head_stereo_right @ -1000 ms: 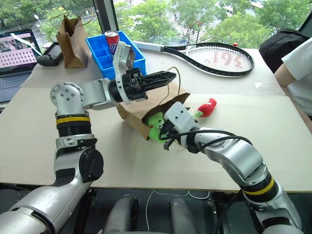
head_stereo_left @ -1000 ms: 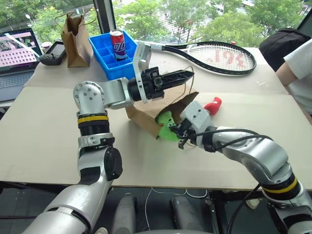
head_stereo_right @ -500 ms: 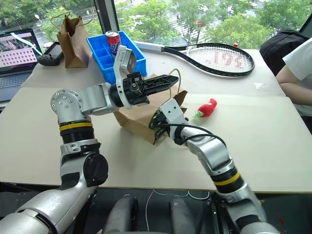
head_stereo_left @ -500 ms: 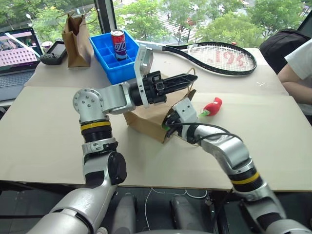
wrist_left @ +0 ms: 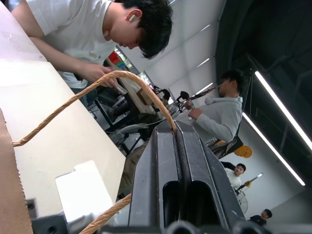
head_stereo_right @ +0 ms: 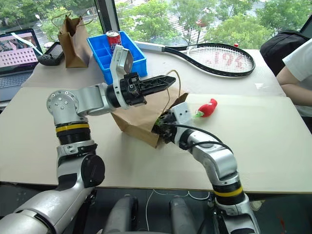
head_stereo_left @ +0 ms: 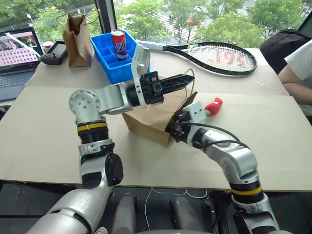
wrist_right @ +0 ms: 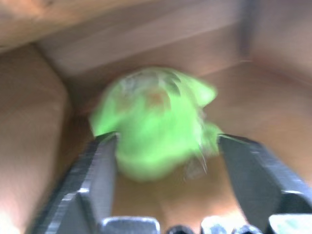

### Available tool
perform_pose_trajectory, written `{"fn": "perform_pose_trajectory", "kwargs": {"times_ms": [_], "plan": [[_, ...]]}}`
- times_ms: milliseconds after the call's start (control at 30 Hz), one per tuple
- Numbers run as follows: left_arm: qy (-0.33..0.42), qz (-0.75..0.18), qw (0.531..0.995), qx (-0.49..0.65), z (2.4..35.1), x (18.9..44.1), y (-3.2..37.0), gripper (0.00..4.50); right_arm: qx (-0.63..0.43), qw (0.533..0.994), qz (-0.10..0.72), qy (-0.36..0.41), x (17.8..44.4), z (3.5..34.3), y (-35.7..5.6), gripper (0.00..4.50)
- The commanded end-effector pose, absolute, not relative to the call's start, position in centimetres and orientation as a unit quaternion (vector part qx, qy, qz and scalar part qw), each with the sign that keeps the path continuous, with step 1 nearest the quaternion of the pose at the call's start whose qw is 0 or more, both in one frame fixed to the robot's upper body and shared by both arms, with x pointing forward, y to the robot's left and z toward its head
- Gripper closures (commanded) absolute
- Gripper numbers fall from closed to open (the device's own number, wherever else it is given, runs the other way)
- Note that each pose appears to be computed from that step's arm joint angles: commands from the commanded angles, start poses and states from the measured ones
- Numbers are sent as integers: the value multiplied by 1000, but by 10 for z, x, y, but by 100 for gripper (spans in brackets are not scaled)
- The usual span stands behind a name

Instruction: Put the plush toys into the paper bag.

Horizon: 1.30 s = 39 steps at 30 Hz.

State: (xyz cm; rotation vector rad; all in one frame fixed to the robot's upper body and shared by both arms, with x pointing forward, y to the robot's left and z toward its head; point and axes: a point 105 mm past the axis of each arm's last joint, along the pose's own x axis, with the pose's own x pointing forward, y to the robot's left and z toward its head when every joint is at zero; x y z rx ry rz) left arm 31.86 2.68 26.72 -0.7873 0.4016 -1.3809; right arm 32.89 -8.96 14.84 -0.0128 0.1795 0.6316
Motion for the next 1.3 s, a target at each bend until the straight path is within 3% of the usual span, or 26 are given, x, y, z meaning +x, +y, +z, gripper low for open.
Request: {"fn": "perform_pose_trajectory", "kwargs": {"times_ms": [33,200,367,567,667,700,800,867,1000,1067,1300], "plan": [[170,-618,691,-335,264,316,29,450,11,955,290,61,322,169,-117,75],[167,-616,694,-333,262,316,31,450,6,971,235,52,324,183,-168,75],[160,-614,698,-333,264,316,33,450,-32,991,128,31,365,190,-211,75],[153,-611,702,-333,267,315,35,450,-43,994,86,60,425,156,-213,75],[150,-608,706,-332,267,315,37,450,-58,991,74,94,438,131,-214,75],[149,-606,708,-330,267,315,39,450,-66,989,69,109,439,120,-216,99],[139,-600,718,-326,273,317,45,450,-85,986,68,130,436,101,-221,169],[133,-595,722,-328,277,319,48,450,-92,986,77,112,432,108,-222,237],[126,-597,717,-338,284,320,52,450,-117,986,112,46,414,146,-223,365],[120,-598,715,-340,290,321,56,450,-142,972,186,-2,390,181,-207,423],[116,-600,715,-340,298,323,60,450,-173,909,379,26,319,205,-151,440]]}}
